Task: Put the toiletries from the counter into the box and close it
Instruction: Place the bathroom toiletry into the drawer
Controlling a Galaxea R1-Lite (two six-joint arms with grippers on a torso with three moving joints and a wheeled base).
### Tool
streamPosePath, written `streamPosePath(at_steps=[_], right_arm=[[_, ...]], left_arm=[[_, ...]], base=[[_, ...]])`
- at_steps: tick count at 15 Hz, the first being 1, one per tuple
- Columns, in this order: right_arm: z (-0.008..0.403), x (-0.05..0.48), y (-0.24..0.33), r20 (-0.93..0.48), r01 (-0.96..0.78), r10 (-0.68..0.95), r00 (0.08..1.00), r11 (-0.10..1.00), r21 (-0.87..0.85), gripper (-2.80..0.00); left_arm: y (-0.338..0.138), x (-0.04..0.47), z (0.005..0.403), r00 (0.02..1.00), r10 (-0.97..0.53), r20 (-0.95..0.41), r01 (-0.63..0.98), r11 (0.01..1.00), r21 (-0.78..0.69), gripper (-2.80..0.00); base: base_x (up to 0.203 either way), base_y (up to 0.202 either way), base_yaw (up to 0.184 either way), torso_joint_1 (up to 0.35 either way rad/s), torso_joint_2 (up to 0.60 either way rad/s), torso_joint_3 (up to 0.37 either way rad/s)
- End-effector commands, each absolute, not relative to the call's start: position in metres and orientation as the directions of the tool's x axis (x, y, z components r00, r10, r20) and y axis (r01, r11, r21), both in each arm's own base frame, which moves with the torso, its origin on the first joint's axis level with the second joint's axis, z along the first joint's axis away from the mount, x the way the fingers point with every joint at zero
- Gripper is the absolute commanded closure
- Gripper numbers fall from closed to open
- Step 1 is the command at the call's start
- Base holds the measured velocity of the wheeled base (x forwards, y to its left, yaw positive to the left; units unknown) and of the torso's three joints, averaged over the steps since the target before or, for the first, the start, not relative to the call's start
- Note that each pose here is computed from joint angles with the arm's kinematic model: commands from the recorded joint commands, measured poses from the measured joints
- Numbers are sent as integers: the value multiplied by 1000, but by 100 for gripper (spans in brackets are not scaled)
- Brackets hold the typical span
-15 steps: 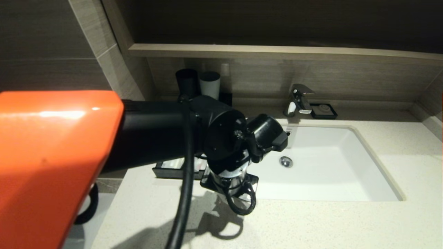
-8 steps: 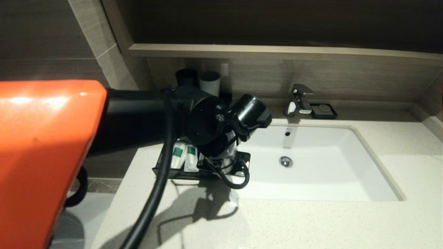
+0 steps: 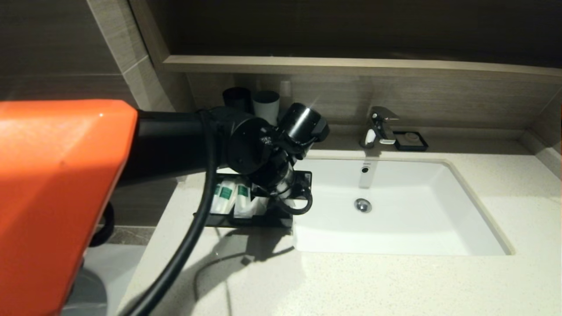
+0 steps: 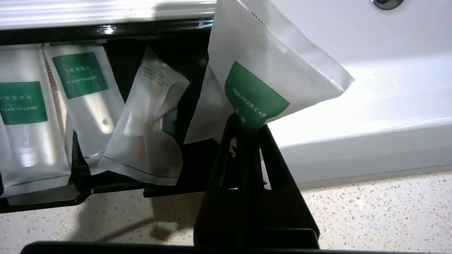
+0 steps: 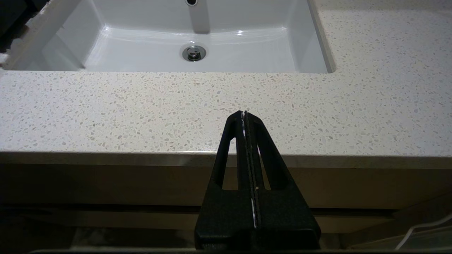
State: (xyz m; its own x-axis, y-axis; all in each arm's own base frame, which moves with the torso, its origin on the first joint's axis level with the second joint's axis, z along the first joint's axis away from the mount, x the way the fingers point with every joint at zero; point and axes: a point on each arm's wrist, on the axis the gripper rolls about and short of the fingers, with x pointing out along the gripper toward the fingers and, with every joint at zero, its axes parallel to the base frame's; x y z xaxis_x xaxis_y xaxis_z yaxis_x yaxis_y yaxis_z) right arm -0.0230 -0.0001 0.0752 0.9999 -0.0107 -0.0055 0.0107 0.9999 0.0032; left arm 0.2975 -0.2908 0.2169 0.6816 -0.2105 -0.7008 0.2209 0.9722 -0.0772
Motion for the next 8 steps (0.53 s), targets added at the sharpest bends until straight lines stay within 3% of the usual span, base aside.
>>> streamPosePath(at_steps=[1, 8], right_arm=[[75, -23, 0, -5, 11, -11, 1000, 1000, 3, 0], [75, -23, 0, -6, 11, -11, 1000, 1000, 3, 0]], left_arm=[[-287, 298, 217, 679, -196, -708, 207, 976, -72, 0], [-277, 303, 205, 636, -132, -760, 161, 986, -37, 0]], base=[[0, 0, 0, 0, 0, 0], [0, 0, 0, 0, 0, 0]])
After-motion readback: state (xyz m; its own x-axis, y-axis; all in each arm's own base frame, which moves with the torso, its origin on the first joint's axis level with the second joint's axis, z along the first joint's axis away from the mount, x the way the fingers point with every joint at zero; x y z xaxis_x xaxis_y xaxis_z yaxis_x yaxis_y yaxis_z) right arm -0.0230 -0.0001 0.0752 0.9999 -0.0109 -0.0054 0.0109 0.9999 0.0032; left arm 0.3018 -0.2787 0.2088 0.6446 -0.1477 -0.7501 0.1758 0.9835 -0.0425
